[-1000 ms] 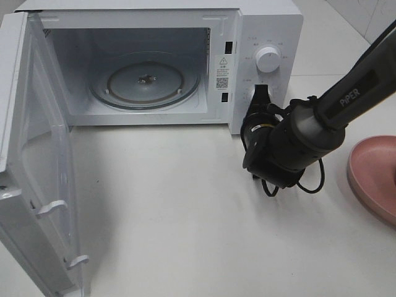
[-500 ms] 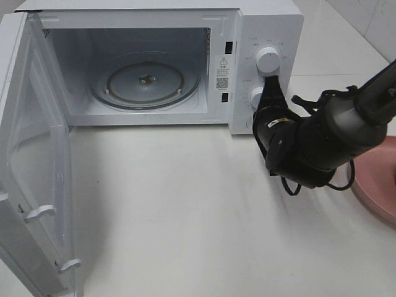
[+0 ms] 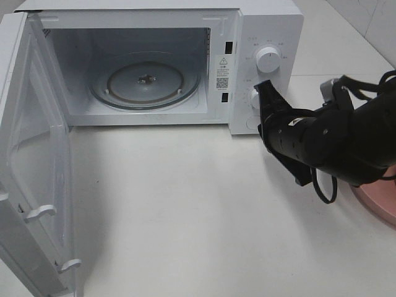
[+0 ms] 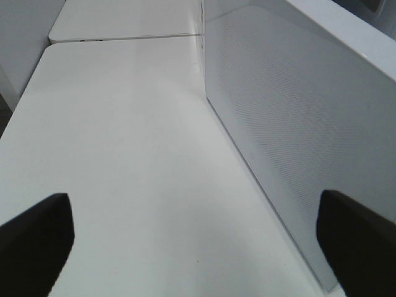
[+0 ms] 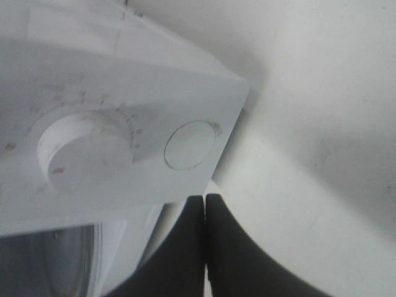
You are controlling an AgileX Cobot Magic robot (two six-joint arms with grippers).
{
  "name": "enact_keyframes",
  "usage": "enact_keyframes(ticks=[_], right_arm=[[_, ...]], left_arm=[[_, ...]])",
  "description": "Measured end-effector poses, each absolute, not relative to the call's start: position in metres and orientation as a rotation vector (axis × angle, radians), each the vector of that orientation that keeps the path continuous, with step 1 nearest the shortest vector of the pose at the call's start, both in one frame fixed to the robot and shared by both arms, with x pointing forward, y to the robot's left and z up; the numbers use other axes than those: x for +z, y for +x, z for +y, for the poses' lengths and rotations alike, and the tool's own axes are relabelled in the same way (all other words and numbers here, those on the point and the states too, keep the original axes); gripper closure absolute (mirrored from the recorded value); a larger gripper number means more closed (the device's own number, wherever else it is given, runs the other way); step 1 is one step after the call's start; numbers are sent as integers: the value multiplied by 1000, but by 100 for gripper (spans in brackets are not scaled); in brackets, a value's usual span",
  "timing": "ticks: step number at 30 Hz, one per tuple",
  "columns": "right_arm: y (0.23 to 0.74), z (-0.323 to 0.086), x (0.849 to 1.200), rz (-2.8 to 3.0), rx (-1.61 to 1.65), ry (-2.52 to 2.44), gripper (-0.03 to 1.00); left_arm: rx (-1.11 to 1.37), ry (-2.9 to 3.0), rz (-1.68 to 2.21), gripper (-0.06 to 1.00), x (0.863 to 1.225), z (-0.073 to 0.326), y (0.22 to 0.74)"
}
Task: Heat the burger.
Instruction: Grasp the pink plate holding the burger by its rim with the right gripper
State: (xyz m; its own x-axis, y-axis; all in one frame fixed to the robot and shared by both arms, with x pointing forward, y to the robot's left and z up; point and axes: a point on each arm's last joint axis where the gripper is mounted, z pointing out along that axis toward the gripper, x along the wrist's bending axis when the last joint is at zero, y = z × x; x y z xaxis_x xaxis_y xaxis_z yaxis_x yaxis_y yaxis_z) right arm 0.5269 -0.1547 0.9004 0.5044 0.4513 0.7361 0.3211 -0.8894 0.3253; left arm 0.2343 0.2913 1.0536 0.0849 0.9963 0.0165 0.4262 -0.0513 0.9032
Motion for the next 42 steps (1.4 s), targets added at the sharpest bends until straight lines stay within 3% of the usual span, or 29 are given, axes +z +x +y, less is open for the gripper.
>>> enact_keyframes(ticks=[19,38,42], right_arm=[[485,-142,953,2093,1058,1854,93],[461,-211,998,2488,665,1711,87],[465,-233,1010,2414,513,1785,81]], left_arm=[[932,1591,1446,-5,1054,291,234],[932,1591,1446,-5,1054,291,234],[932,1591,1446,-5,1054,291,234]])
